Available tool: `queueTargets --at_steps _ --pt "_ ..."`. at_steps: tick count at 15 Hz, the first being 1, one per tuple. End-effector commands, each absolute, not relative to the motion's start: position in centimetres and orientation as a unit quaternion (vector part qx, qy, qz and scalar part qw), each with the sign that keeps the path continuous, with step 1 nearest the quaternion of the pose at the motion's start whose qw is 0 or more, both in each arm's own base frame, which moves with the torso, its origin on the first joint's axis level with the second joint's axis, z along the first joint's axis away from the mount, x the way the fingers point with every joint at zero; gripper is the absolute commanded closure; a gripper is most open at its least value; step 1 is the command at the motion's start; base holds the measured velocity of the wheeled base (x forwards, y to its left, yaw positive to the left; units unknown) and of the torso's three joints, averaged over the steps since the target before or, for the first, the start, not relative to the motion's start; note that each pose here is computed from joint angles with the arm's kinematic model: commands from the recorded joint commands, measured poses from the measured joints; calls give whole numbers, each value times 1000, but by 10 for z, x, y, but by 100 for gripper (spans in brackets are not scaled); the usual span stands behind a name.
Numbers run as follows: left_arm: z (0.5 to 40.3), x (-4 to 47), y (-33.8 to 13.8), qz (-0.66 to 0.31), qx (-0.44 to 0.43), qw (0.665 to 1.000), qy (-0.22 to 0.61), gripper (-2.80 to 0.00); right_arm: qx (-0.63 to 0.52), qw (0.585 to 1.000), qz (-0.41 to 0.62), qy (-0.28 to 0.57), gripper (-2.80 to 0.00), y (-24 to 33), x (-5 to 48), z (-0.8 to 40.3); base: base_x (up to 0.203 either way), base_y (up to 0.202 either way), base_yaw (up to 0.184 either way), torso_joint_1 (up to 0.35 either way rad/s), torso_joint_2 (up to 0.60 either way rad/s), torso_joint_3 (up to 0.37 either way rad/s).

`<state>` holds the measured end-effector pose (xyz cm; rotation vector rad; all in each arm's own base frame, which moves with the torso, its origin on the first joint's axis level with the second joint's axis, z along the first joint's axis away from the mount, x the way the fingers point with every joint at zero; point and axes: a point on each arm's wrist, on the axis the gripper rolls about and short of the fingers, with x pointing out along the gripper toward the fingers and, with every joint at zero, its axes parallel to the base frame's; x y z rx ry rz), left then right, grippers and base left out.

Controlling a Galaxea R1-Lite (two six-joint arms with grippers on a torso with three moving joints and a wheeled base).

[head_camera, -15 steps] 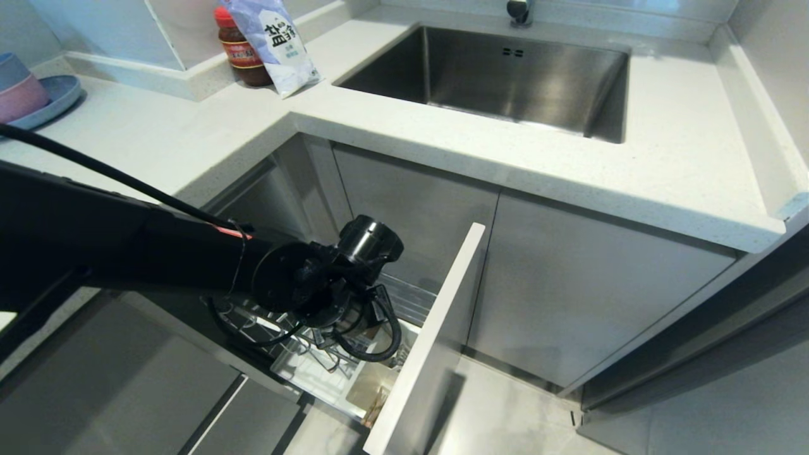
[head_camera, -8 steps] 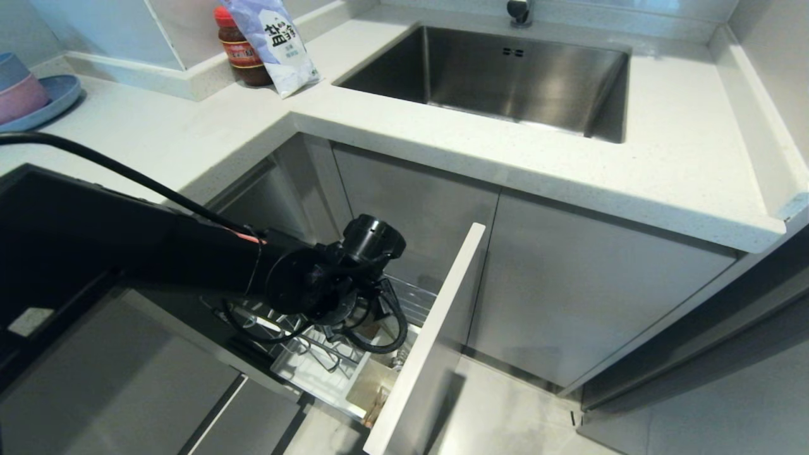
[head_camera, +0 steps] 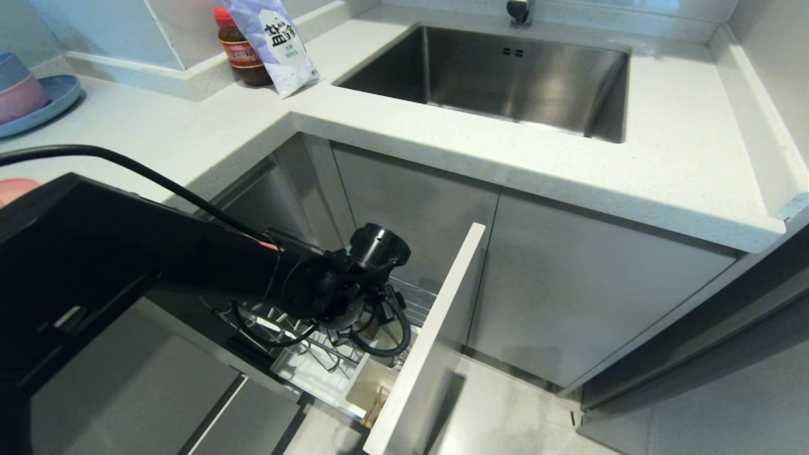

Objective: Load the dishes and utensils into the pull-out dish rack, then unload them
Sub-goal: Take the fork out of the cupboard

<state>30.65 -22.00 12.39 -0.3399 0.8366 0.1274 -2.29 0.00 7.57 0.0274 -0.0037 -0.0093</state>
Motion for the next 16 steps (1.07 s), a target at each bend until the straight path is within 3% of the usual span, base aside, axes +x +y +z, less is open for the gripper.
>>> queueTargets --at_steps 1,3,4,16 --pt "123 307 -220 64 -165 898 404 -280 14 1000 -4 -2 0 0 -23 75 0 0 0 0 0 0" --pt "123 307 -220 64 -165 897 404 -280 14 1000 -5 -2 0 0 -23 75 0 0 0 0 0 0" --pt "123 307 -220 64 -165 898 404 0 14 1000 -4 -2 0 0 -23 75 0 0 0 0 0 0" --pt "130 303 -221 59 -168 900 398 0 14 1000 -5 -2 0 0 -23 75 0 0 0 0 0 0"
